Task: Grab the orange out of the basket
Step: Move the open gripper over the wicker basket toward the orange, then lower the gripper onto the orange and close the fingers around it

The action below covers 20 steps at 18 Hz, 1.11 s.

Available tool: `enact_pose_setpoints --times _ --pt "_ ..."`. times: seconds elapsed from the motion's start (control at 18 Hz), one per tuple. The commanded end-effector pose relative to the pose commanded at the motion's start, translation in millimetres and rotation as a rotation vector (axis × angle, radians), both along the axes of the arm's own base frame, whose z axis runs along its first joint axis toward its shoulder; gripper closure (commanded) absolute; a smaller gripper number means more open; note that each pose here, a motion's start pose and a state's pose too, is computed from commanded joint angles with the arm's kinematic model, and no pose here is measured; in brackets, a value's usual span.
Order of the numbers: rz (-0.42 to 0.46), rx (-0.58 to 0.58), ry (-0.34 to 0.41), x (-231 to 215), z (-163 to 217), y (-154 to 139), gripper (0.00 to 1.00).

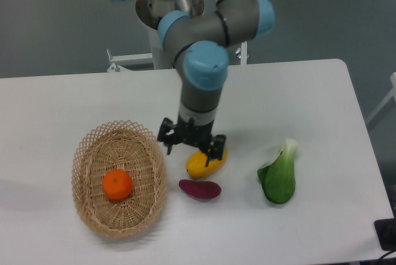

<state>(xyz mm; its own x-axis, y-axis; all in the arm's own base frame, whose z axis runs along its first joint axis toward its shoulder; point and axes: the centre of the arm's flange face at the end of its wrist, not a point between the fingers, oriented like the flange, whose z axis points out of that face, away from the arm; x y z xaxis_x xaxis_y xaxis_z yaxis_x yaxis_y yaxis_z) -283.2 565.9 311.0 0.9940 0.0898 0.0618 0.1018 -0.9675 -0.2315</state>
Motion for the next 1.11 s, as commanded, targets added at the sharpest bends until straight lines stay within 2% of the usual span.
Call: enact_pose_setpoints --times 0.17,0.33,0.61,0.89,1.11 --pt "0.004 -0.017 0.005 20.7 -6.7 29.9 0.00" --pt "-0.043 -0.047 0.012 49.2 -20.0 43.2 0.00" --pt "-0.083 -0.068 0.004 74.0 -35.5 50.7 0.00" --pt "-0.168 -0.179 0.066 121.6 -76.8 67.3 0.00" --pt "-0.179 -0.188 0.058 128.4 -83.3 70.0 0.00"
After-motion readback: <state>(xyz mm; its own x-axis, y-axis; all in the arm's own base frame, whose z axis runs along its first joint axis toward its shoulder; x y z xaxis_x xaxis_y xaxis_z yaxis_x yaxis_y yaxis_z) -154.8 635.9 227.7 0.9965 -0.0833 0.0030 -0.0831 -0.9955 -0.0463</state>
